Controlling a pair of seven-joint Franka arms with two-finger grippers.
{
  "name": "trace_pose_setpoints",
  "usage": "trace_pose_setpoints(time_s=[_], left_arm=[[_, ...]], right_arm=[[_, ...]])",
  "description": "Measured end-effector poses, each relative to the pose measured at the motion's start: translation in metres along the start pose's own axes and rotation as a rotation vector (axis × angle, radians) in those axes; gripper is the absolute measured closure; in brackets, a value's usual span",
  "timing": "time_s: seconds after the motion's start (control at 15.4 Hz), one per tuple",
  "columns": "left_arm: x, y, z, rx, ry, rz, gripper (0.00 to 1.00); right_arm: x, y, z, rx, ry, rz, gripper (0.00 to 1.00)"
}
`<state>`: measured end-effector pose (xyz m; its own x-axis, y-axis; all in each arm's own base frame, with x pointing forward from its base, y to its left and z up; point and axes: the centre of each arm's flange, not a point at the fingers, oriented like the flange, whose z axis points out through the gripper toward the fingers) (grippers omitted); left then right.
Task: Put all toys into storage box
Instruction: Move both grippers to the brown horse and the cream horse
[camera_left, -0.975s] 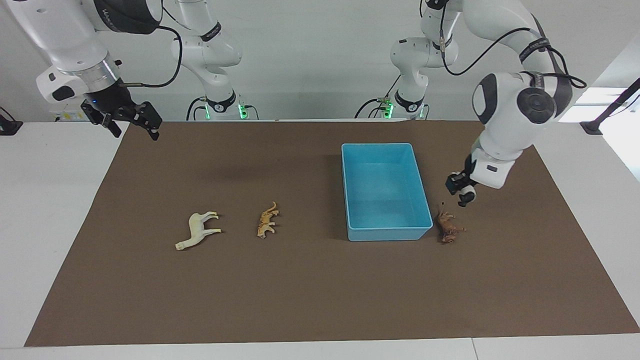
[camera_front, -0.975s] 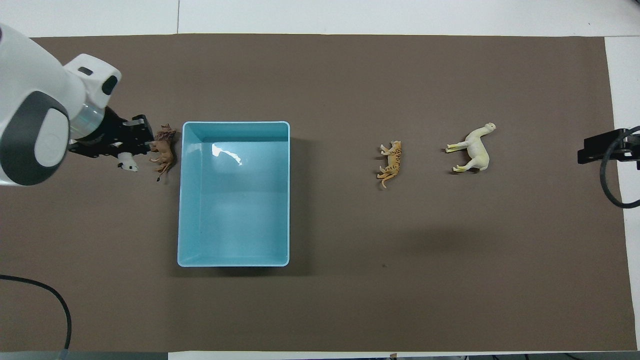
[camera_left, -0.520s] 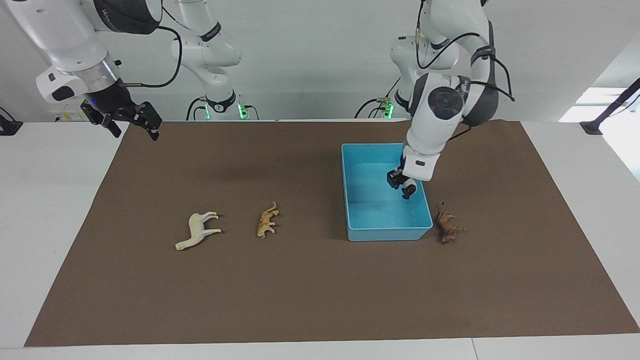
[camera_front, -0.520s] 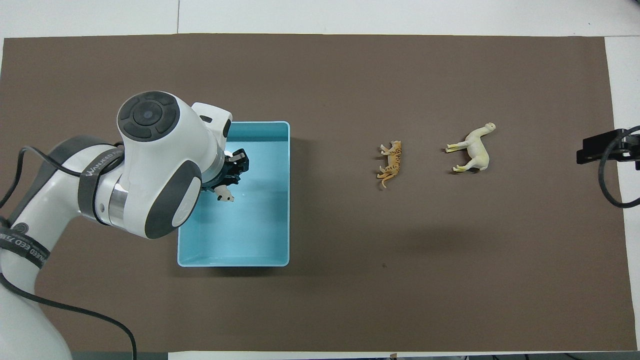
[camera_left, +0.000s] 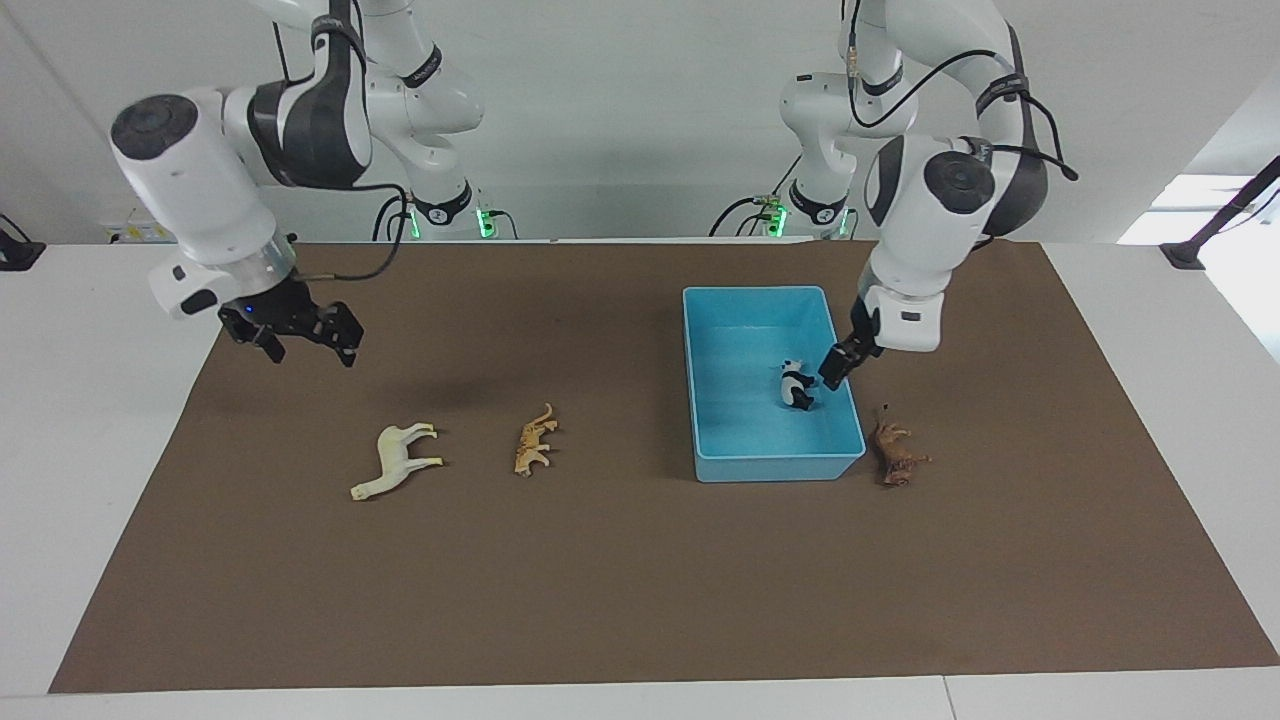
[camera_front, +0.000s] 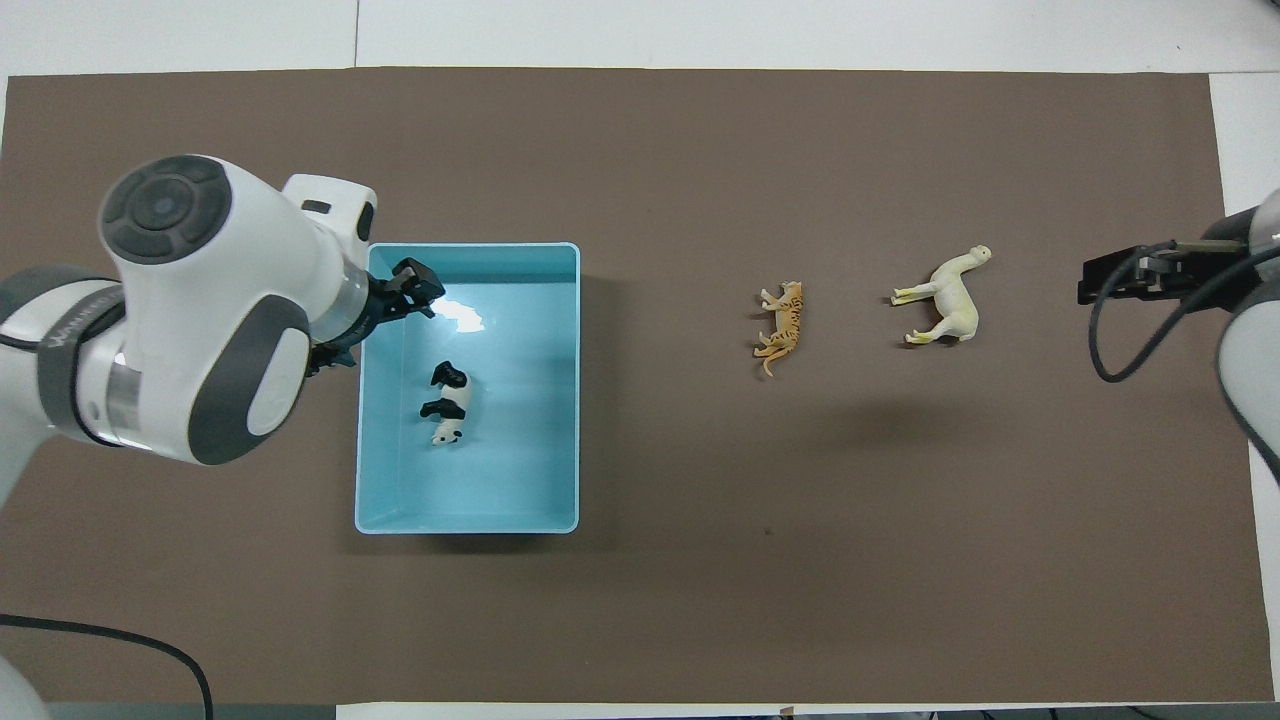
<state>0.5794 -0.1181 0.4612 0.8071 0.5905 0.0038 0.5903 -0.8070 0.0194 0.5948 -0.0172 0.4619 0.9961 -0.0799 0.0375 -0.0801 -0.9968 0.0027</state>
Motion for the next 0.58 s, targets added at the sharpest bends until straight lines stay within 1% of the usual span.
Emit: trace_pose_setpoints(time_s=[0.13, 0.19, 0.32, 0.58], left_arm=[[0.042, -0.03, -0.004, -0.05, 0.052, -0.061, 0.0], [0.058, -0.041, -0.003, -0.074, 0.083, -0.055, 0.0], [0.078, -0.052, 0.009, -0.097, 0.127, 0.046, 0.0], [0.092, -0.059, 0.052, -0.08, 0.142, 0.316, 0.0]], right_arm=[[0.005, -0.015, 0.045, 0.0, 0.028, -0.03, 0.0], [0.005, -0.019, 0.064, 0.0, 0.043, -0.045, 0.0], [0.004, -0.02, 0.089, -0.001, 0.052, -0.072, 0.0], [0.007, -0.026, 0.117, -0.003, 0.058, -0.121, 0.0]])
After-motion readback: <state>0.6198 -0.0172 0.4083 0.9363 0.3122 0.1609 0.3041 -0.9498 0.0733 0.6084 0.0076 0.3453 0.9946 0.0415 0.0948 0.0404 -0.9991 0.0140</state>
